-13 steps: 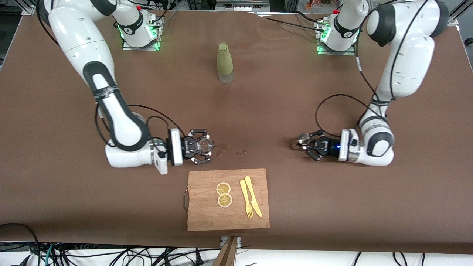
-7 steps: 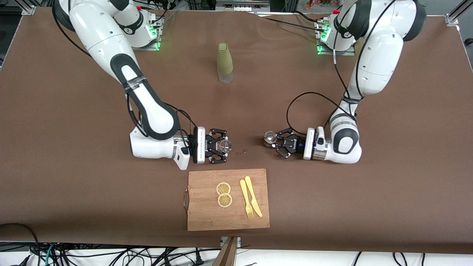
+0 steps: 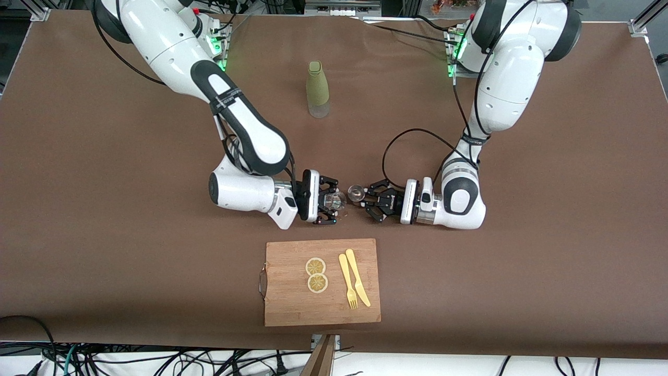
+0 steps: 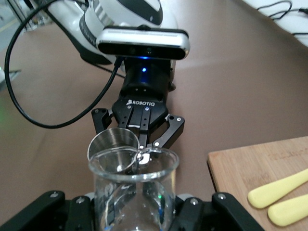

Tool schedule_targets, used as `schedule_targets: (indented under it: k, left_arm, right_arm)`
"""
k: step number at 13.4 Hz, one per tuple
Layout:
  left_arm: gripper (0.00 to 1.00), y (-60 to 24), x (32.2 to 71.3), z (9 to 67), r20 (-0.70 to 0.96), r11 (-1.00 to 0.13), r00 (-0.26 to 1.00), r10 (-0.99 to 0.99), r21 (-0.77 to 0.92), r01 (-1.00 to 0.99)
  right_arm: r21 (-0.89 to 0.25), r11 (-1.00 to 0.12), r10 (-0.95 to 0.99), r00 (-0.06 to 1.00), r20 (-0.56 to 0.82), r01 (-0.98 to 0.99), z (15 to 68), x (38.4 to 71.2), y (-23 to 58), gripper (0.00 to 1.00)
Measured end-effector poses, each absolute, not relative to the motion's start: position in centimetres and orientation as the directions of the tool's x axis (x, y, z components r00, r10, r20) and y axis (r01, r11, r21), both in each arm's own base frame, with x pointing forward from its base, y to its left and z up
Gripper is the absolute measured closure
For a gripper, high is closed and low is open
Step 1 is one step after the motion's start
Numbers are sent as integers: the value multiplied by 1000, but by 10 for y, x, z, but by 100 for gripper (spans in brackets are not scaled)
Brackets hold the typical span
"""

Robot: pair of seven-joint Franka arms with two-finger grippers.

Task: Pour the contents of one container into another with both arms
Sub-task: 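Lift the glass cup and jigger, bringing both grippers together mid-table, then tilt the glass cup with the right gripper, pouring into the jigger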

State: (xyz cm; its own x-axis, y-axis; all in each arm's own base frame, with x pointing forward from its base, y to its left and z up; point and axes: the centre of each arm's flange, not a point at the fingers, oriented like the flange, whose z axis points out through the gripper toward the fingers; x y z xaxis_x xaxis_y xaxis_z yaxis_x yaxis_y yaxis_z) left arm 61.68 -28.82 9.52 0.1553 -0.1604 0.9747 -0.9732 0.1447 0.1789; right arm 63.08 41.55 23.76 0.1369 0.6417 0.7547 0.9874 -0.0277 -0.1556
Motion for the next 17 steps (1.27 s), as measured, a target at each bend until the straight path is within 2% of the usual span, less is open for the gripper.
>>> schedule_targets:
  k: [5,17]
  left_arm:
    - [79,-301,618,89,972,122,168,-165,189,-974]
    - [79,-310,620,91,973,119,162,-164,182,-976]
  right_arm:
    - [-97,17,703,57,708,995,248,631,416,88]
    - [59,212,815,-210,541,976,251,624,427,88]
